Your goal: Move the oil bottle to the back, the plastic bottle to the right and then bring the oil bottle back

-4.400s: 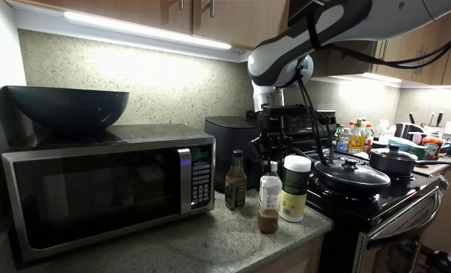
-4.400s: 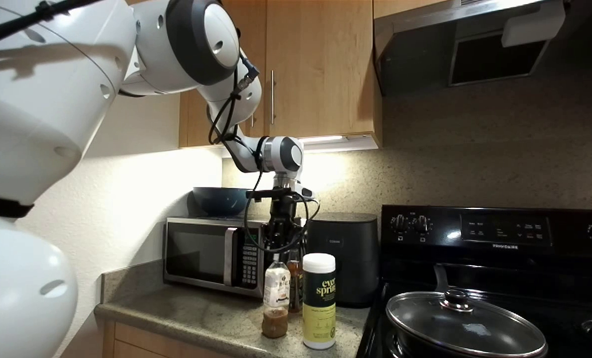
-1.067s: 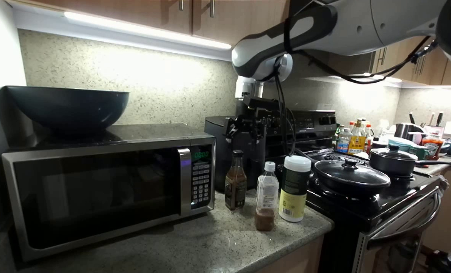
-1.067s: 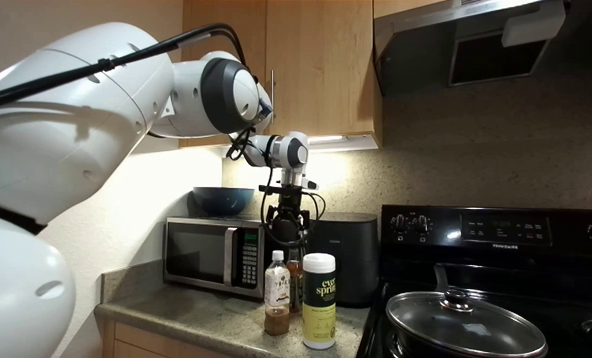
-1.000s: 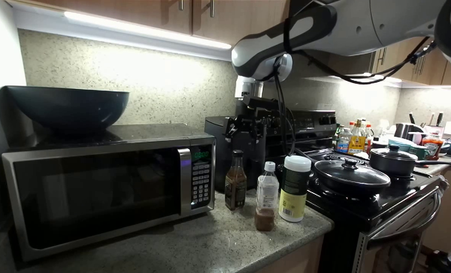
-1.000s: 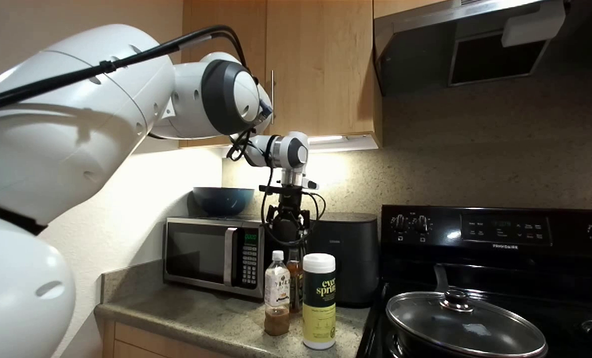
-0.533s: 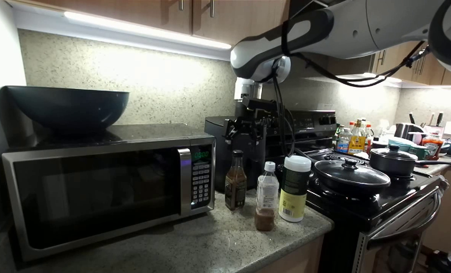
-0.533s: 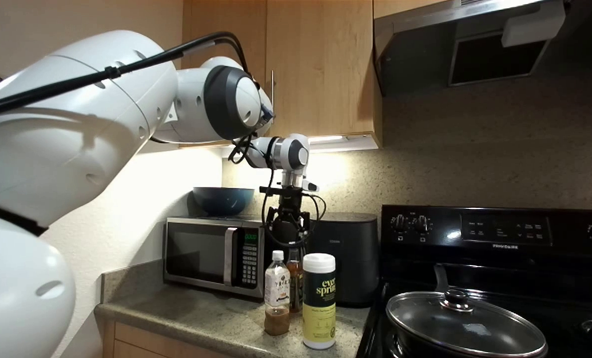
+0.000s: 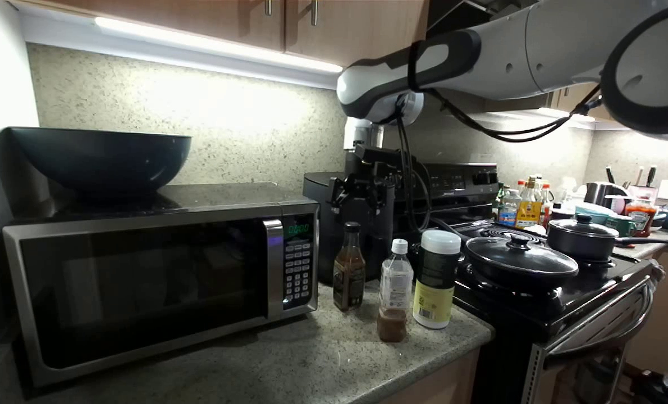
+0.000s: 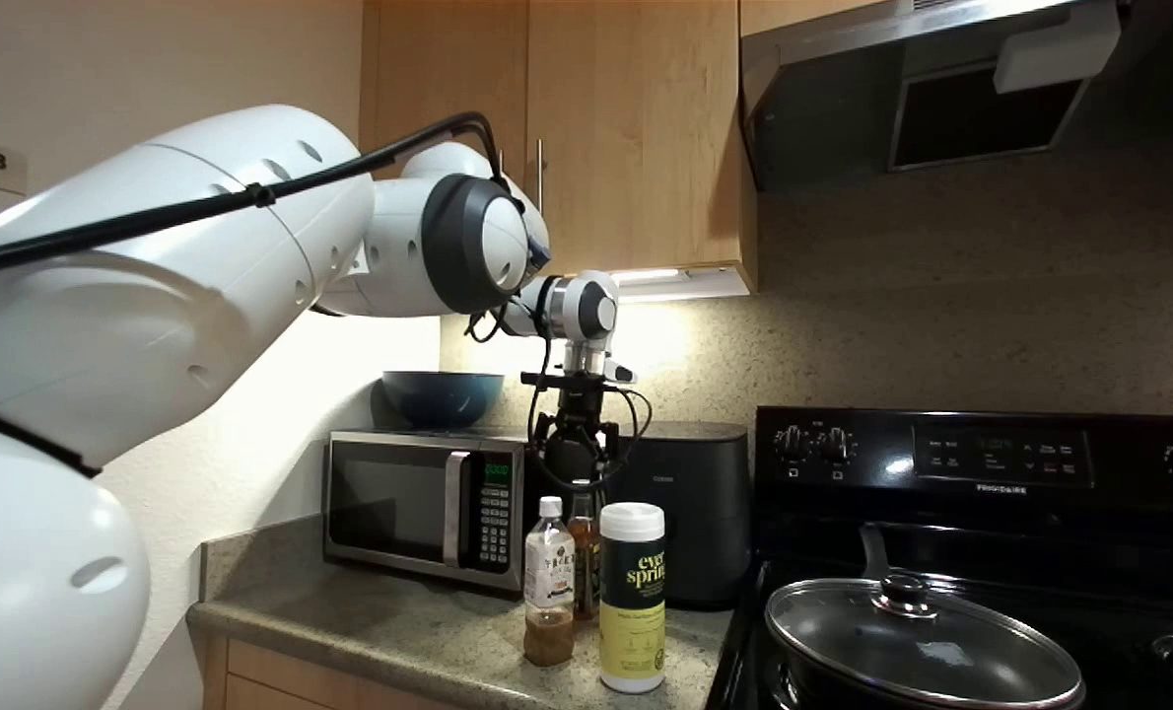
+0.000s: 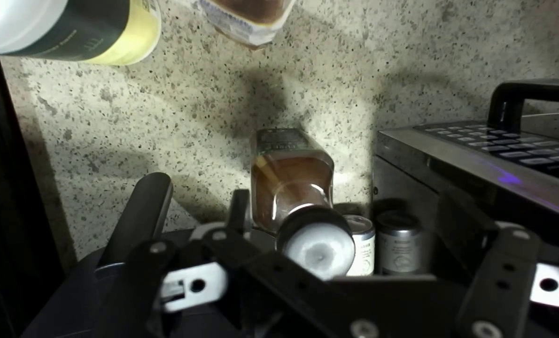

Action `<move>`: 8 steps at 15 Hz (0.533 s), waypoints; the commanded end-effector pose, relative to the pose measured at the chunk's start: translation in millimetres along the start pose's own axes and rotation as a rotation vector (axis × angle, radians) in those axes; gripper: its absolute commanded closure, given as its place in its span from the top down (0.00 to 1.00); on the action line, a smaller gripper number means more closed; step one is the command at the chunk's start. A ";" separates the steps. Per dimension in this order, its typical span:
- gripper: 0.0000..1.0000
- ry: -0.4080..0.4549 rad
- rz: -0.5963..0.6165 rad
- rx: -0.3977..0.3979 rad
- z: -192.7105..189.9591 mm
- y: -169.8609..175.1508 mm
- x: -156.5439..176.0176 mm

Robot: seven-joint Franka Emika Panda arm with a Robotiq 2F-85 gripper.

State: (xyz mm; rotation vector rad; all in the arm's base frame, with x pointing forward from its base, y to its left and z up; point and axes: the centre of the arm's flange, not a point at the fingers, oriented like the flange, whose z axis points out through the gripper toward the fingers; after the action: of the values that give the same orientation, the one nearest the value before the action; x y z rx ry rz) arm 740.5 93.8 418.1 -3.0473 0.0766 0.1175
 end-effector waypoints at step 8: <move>0.89 -0.062 -0.001 -0.013 -0.4 11.7 17.9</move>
State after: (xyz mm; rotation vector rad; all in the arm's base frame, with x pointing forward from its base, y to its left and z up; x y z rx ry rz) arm 746.5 85.6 410.3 -3.0508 0.0890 0.1858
